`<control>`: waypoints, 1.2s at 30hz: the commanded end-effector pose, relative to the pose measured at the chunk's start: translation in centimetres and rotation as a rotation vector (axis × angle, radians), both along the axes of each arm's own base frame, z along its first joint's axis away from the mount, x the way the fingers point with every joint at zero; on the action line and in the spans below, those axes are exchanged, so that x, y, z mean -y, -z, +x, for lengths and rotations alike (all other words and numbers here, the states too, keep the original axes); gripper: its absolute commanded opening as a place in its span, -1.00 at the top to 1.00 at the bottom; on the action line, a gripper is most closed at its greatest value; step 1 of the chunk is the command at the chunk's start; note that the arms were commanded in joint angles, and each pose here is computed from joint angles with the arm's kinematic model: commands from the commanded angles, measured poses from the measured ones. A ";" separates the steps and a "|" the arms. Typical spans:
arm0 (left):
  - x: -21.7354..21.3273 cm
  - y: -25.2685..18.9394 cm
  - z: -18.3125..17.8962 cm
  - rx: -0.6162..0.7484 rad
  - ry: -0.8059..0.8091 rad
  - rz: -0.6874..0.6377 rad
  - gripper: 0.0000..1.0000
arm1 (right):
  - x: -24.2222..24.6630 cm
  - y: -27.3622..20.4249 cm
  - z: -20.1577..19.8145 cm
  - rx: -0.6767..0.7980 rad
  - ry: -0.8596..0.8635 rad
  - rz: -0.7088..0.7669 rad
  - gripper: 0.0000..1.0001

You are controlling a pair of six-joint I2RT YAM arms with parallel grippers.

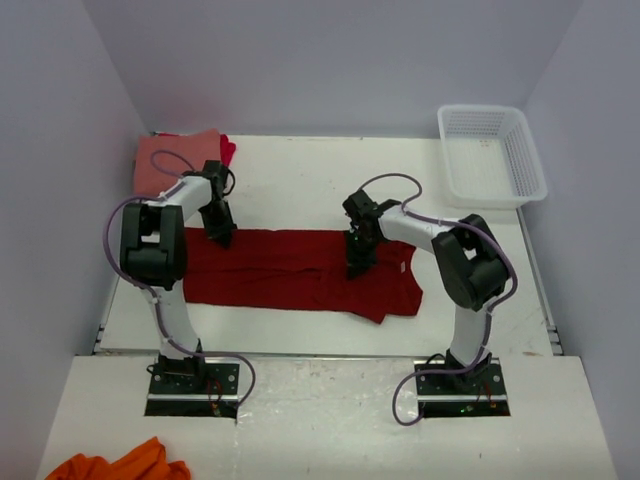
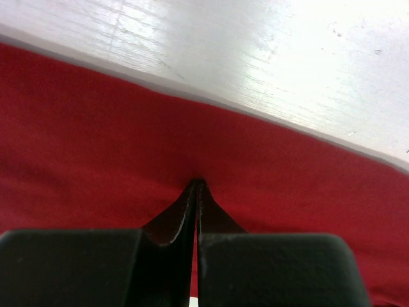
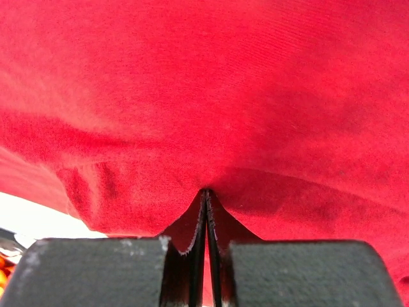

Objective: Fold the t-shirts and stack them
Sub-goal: Fold the other side of the tshirt into a rectangle

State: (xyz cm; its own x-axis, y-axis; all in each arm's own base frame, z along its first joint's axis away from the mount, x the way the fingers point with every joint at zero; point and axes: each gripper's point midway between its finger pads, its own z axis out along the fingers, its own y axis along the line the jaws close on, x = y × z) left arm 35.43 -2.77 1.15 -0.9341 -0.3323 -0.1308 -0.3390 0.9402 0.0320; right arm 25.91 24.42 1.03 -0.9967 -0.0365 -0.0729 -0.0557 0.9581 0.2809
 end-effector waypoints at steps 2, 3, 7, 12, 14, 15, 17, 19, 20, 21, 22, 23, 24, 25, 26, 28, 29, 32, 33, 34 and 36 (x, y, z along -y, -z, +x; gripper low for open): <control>-2.8 2.9 -1.0 -0.017 -0.073 0.089 1.00 | 1.5 0.7 3.3 0.006 -0.013 -0.065 0.96; -2.7 3.1 -1.5 -0.027 -0.082 0.087 1.00 | 1.4 1.2 3.3 -0.027 -0.037 -0.061 0.94; -1.1 4.3 -4.1 -0.074 -0.086 -0.005 1.00 | 0.0 -1.9 5.5 -0.043 -0.096 -0.003 0.84; -0.6 4.3 -5.7 -0.089 -0.046 -0.012 1.00 | 0.6 -3.3 9.4 -0.045 -0.095 -0.049 0.80; -0.5 3.9 -6.0 -0.090 -0.037 -0.001 1.00 | 0.9 -4.4 11.9 -0.021 -0.084 -0.016 0.79; -0.4 3.7 -6.4 -0.090 -0.031 -0.001 1.00 | 1.6 -3.2 11.6 -0.090 -0.078 -0.038 0.80; -0.6 3.6 -6.8 -0.094 -0.027 0.010 1.00 | 2.3 -4.0 13.7 -0.059 -0.056 -0.032 0.83; -0.7 3.1 -6.9 -0.087 -0.011 0.020 1.00 | 3.4 -4.8 15.2 0.007 -0.065 -0.082 0.93; -1.4 2.8 -6.7 -0.071 -0.006 0.065 1.00 | 4.0 -4.7 15.2 0.039 -0.064 -0.118 0.99; -1.6 1.8 -6.0 -0.033 0.008 0.092 1.00 | 3.7 -5.4 17.2 0.164 -0.059 -0.111 1.00; -2.0 1.3 -5.6 -0.012 0.009 0.121 1.00 | 3.7 -9.4 17.9 0.296 -0.059 -0.086 1.00; -2.8 0.3 -4.8 0.025 0.003 0.172 1.00 | 3.6 -9.0 18.4 0.371 -0.061 -0.064 1.00; -2.9 -1.2 -4.1 0.080 -0.016 0.183 1.00 | 3.6 -10.4 18.8 0.452 -0.060 -0.040 1.00; -3.1 -2.2 -3.3 0.131 -0.028 0.195 1.00 | 3.6 -15.3 18.8 0.595 -0.061 0.007 1.00; -3.1 -3.4 -2.6 0.179 -0.038 0.192 1.00 | 3.6 -15.4 18.9 0.673 -0.060 0.035 1.00; -2.8 -6.5 -1.1 0.305 -0.058 0.174 1.00 | 3.9 -20.4 18.0 0.826 -0.060 0.084 0.92; -2.8 -7.9 -0.3 0.358 -0.066 0.171 1.00 | 4.1 -20.5 17.4 0.832 -0.068 0.088 0.88; -3.0 -12.0 0.7 0.480 -0.078 0.176 1.00 | 5.4 -21.3 15.0 0.763 -0.070 0.047 0.35; -3.1 -12.8 0.5 0.490 -0.080 0.179 1.00 | 5.7 -21.1 14.3 0.723 -0.054 0.039 0.14; -3.3 -13.2 0.4 0.489 -0.085 0.191 1.00 | 6.1 -20.5 13.6 0.686 -0.045 0.024 -0.08; -3.3 -13.2 0.1 0.455 -0.084 0.194 1.00 | 6.7 -19.2 11.5 0.600 -0.037 0.011 -0.12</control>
State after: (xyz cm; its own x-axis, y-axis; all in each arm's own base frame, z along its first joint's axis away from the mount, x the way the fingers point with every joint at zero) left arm 35.59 -0.17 13.28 -0.7439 -0.3396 -0.5755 -0.4121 0.9111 -0.0050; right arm 39.75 19.10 24.91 -0.6539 -0.0353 -0.7557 -0.3079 0.9249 0.2232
